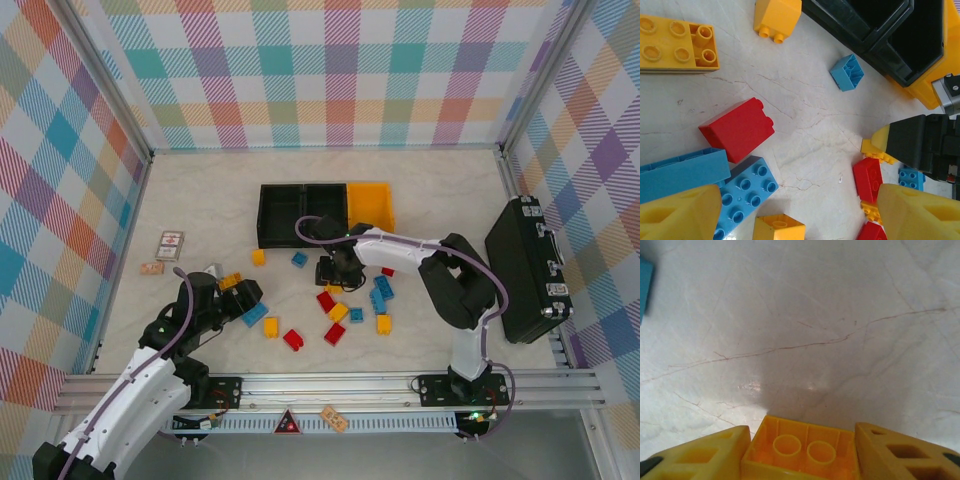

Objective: Sort the legos into containers by color
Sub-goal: Pick up the lego from the center of the table, then place the lego in the container, then pick up the lego from the bottom-center of the table, then place the lego in the container, then pick up the lego from the bottom-left of the table.

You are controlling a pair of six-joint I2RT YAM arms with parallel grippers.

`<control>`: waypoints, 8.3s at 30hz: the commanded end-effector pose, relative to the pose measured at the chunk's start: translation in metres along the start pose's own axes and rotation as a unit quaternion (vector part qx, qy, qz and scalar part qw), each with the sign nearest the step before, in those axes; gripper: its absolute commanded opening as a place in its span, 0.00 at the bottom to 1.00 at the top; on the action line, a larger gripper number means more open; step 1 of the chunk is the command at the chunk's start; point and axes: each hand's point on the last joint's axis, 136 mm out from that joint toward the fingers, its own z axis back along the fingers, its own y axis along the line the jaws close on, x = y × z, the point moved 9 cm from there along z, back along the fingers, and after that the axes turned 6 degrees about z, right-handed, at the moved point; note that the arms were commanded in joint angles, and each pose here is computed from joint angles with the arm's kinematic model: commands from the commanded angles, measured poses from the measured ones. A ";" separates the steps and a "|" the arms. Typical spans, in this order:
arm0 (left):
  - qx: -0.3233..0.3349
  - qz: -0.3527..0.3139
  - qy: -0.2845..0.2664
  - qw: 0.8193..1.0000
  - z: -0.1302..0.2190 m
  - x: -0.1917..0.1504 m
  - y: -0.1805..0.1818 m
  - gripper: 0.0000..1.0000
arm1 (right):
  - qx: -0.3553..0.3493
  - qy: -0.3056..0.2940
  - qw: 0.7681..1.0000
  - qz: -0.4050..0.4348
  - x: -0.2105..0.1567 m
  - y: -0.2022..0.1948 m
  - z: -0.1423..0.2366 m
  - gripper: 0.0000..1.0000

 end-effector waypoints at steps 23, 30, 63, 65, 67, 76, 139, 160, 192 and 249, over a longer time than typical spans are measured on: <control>-0.063 -0.083 0.045 0.994 -0.021 -0.006 -0.069 0.80 | -0.042 -0.164 0.985 -0.027 0.073 -0.075 0.114 0.47; -0.062 -0.128 0.059 0.988 -0.040 -0.018 -0.098 0.80 | -0.054 -0.169 0.983 -0.048 0.107 -0.087 0.106 0.47; 0.007 -0.123 0.028 0.992 -0.044 -0.022 -0.087 0.80 | 0.004 -0.190 0.981 -0.043 0.079 -0.090 0.129 0.63; 0.010 -0.123 0.028 0.992 -0.044 -0.023 -0.087 0.80 | 0.009 -0.183 0.982 -0.040 0.064 -0.092 0.129 0.62; 0.009 -0.123 0.032 0.992 -0.045 -0.023 -0.087 0.80 | 0.008 -0.175 0.984 -0.039 0.051 -0.096 0.128 0.62; -0.023 -0.121 0.083 0.989 -0.067 -0.034 -0.099 0.80 | -0.005 -0.133 0.990 -0.041 -0.001 -0.119 0.108 0.62; 0.034 -0.097 -0.001 0.995 -0.029 -0.016 -0.070 0.79 | 0.024 -0.088 0.991 0.093 0.039 -0.009 0.085 0.24; 0.052 -0.075 -0.006 0.996 -0.024 -0.012 -0.053 0.80 | -0.033 -0.093 0.993 0.072 0.133 0.010 0.044 0.28; 0.214 -0.032 -0.051 0.975 -0.002 0.011 -0.030 0.79 | 0.117 -0.148 0.975 0.114 0.059 0.008 0.115 0.44; 0.322 0.065 0.021 0.944 -0.033 0.062 0.033 0.34 | 0.246 -0.110 0.953 0.141 -0.036 0.007 0.100 0.48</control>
